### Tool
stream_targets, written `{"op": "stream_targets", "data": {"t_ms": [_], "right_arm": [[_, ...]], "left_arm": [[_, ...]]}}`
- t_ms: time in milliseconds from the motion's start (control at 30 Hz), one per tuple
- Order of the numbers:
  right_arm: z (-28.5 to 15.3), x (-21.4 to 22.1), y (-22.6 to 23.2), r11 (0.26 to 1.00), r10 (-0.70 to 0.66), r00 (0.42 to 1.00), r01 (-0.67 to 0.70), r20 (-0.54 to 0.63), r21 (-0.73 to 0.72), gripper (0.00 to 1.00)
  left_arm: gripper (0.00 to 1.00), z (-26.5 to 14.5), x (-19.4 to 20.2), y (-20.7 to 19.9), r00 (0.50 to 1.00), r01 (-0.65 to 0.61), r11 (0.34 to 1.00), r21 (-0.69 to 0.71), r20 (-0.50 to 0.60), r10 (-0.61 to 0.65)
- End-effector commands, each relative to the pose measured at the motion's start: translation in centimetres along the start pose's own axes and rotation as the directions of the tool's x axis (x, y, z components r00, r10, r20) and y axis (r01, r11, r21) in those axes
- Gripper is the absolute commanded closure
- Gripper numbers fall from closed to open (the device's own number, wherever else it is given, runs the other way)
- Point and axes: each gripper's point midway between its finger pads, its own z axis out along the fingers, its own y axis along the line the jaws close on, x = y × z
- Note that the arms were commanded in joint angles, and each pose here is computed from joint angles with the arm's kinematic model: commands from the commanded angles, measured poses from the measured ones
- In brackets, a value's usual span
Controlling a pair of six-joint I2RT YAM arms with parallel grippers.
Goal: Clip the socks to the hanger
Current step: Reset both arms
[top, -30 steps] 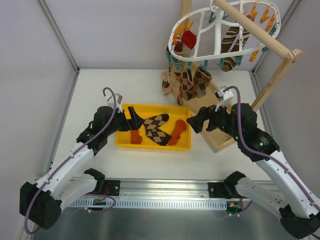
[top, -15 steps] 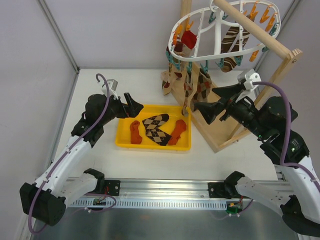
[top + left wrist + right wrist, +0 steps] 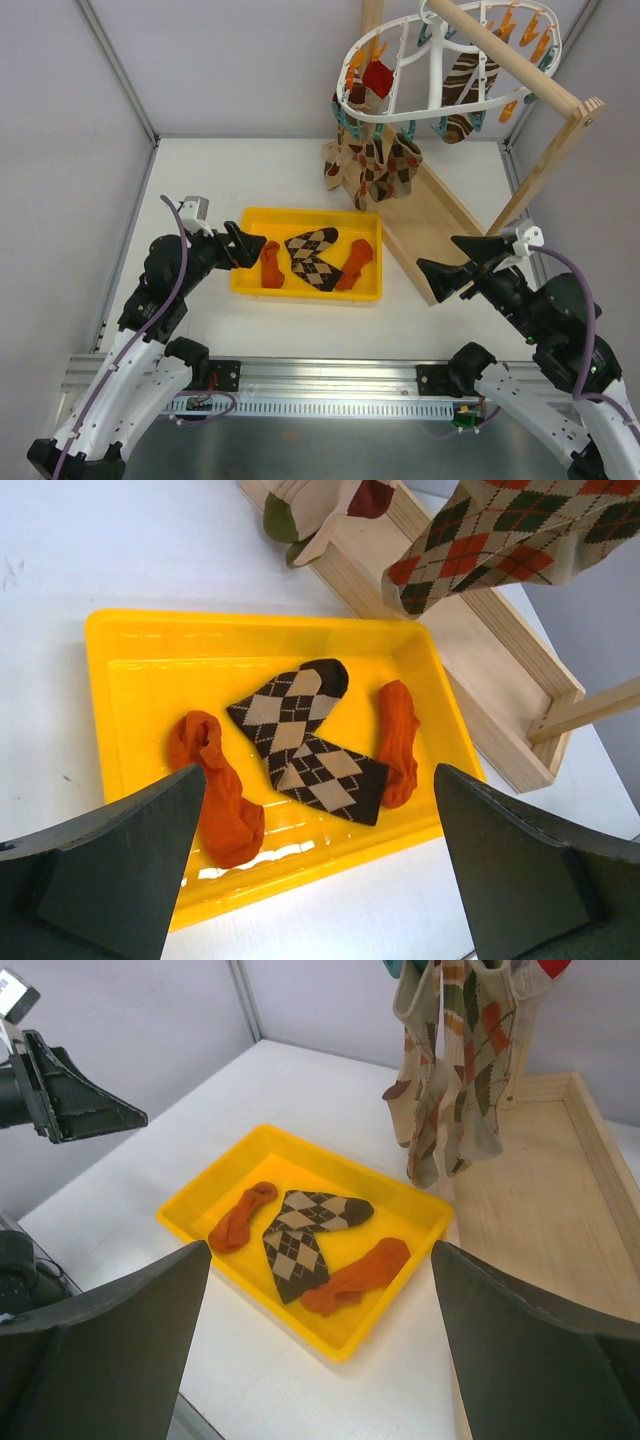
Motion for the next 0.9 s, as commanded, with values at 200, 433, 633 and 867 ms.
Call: {"op": "stream_targets", "data": {"t_ms": [200,433,633,867], "right_arm": [[-0.1,2.6,-0.5,0.996,0.082,0.996,-0.083,0.038,0.013,0.03],[1.3,3.3,-0.4,0.995,0.095,0.995,-0.095,-0.007,0.020,0.03],[3.3,3.8,-0.3,0.995,0.097,0.995,-0.096,-0.015,0.020,0.03],[4.1,3.1,-0.3,0.996,0.090,0.996,-0.090,-0.016,0.025,0.03]], "left_arm": [[0.01,0.1,0.0,0.8,1.000,0.022,0.999,-0.048,-0.002,-0.022],[0.01,0.6,0.4,1.4,0.999,0.015,0.997,-0.078,-0.028,-0.017],[0.01,1.3,1.0,0.7,0.997,0.011,0.999,-0.038,-0.080,-0.014],[0.01,1.3,1.2,1.2,0.997,0.019,0.998,-0.063,-0.076,-0.024]]}}
